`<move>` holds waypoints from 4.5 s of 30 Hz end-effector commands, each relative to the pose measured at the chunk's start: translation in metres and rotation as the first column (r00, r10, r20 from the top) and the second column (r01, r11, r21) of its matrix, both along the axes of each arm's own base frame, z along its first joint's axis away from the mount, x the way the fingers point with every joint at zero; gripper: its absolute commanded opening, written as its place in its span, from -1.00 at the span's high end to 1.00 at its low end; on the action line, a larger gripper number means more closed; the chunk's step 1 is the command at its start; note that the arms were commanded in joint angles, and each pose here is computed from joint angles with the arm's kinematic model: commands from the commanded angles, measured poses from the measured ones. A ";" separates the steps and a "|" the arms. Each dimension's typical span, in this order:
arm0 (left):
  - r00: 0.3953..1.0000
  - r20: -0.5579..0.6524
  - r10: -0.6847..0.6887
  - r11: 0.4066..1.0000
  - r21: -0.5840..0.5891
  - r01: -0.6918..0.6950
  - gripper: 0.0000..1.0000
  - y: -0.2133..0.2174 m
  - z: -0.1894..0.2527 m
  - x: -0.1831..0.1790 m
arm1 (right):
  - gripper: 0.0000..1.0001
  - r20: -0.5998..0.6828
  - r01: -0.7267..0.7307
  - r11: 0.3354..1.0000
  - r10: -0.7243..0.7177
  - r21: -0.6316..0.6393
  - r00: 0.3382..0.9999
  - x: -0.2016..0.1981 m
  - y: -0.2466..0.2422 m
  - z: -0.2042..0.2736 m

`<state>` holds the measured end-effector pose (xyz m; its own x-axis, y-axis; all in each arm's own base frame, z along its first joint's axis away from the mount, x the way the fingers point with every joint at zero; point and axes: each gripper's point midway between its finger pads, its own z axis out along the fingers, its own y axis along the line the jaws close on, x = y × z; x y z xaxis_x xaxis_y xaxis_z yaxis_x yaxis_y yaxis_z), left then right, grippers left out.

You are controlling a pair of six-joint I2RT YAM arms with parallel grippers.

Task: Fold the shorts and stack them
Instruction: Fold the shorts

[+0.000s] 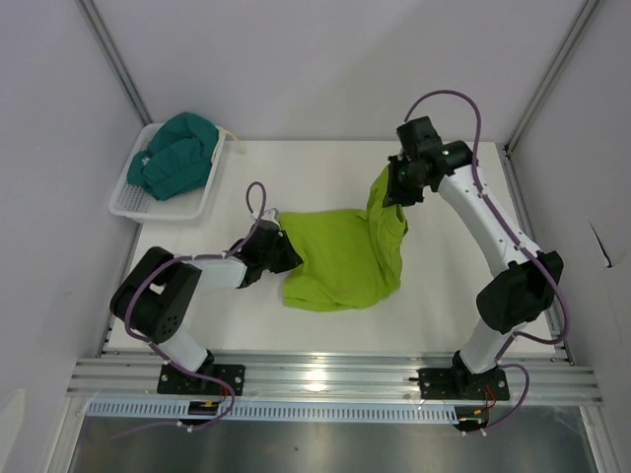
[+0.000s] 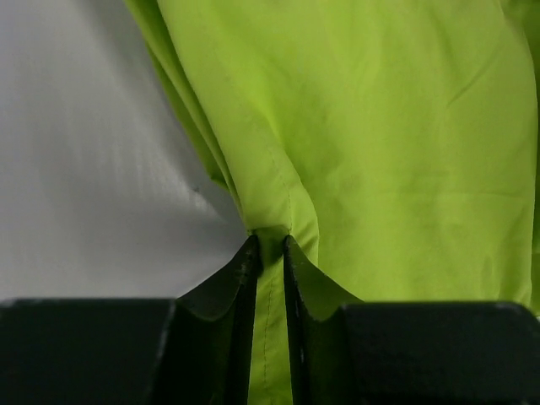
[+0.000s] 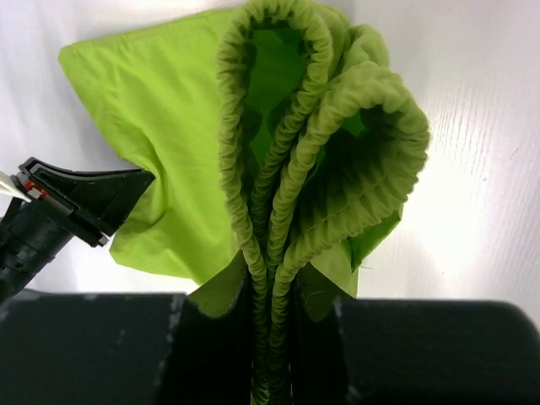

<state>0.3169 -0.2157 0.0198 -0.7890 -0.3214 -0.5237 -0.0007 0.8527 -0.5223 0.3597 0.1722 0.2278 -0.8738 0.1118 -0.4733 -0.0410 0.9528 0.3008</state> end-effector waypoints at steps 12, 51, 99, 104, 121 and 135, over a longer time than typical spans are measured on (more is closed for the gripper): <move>0.999 0.007 0.039 0.999 0.018 -0.039 0.79 0.008 -0.009 -0.019 | 0.99 0.047 -0.040 0.939 0.060 -0.343 0.997 -0.032 0.113 -0.023; 0.983 -0.005 0.186 0.982 -0.041 -0.186 1.00 0.050 -0.018 -0.053 | 0.48 -0.004 0.024 0.945 -0.027 -0.326 1.000 -0.052 0.200 -0.176; 0.991 0.137 0.003 1.000 -0.024 0.000 -0.40 0.019 0.069 -0.059 | 0.89 0.031 -0.185 0.757 0.213 0.626 0.977 -0.014 0.248 -0.173; 0.982 0.179 -0.061 0.998 -0.002 0.063 -0.28 -0.002 0.068 -0.068 | 0.85 0.019 -0.174 0.729 0.216 0.662 0.976 -0.004 0.251 -0.177; 0.998 -0.002 -0.059 0.973 0.223 0.058 0.06 -0.003 -0.011 -0.051 | 0.79 -0.022 0.063 0.911 -0.059 0.408 0.998 0.051 0.155 -0.198; 0.977 0.119 -0.176 0.919 0.376 0.120 0.14 -0.054 0.021 0.069 | 0.79 0.034 0.153 0.940 -0.171 0.306 0.985 -0.031 0.097 -0.183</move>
<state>0.3639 -0.2787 0.0370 -0.7458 -0.0660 -0.6629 0.1644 0.9460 -0.2792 0.3507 0.2625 0.0400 -0.8067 0.4223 -0.4134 0.1027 0.7891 0.6057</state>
